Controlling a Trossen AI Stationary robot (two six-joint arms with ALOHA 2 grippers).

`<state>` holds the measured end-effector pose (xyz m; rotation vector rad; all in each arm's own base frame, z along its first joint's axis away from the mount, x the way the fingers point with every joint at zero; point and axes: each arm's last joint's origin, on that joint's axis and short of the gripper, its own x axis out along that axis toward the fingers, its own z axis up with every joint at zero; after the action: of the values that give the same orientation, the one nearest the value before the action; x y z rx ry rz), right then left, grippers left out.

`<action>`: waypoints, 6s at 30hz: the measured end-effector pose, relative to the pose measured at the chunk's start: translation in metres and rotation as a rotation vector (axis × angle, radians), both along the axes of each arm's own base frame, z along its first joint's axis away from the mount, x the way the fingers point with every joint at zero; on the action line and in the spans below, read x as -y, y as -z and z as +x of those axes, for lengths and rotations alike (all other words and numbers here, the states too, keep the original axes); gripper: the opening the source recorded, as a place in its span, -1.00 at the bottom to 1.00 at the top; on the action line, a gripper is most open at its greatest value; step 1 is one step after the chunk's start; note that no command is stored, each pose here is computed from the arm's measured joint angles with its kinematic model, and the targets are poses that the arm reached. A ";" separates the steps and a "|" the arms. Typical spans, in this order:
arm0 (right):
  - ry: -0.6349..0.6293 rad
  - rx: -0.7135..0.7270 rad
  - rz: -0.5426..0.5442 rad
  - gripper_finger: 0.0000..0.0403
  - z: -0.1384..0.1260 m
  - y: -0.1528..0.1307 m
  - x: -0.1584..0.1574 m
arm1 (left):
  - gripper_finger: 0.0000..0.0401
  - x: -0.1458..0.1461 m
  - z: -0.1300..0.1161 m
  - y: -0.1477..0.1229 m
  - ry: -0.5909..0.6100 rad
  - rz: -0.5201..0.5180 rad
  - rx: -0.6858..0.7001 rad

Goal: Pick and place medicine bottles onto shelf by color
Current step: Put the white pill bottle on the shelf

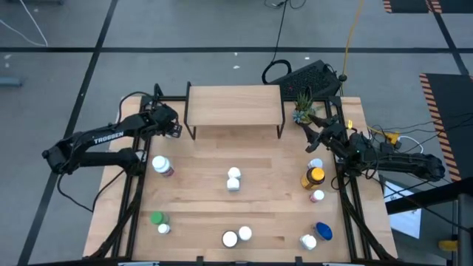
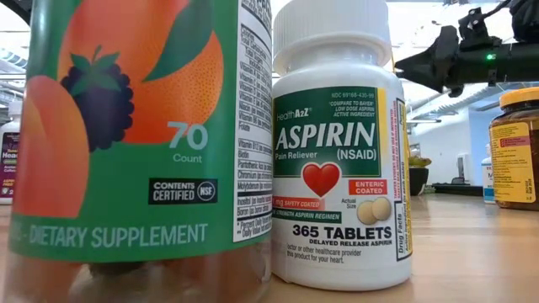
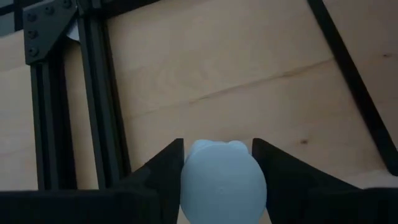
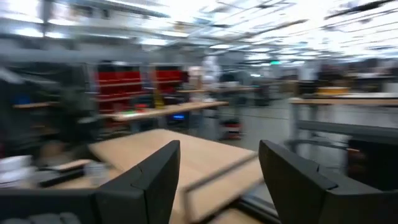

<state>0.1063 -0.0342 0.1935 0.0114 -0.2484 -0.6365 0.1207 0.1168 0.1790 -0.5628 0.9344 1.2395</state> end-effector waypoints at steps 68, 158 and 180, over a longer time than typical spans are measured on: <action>0.050 -0.591 -0.560 0.66 0.236 -0.041 -0.053 | -0.06 0.090 0.164 -0.113 0.456 0.419 0.890; -0.275 -0.569 -0.017 0.00 0.136 -0.068 -0.031 | 0.52 0.111 0.165 0.013 0.546 0.186 0.017; -0.241 -0.602 0.039 0.19 0.135 -0.063 -0.030 | 0.37 0.067 0.168 0.044 0.434 0.026 -0.041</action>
<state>0.2409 -0.0039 0.2561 -0.1107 0.3439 -0.3804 0.2888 0.0497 0.1346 -0.2923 1.0101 0.8719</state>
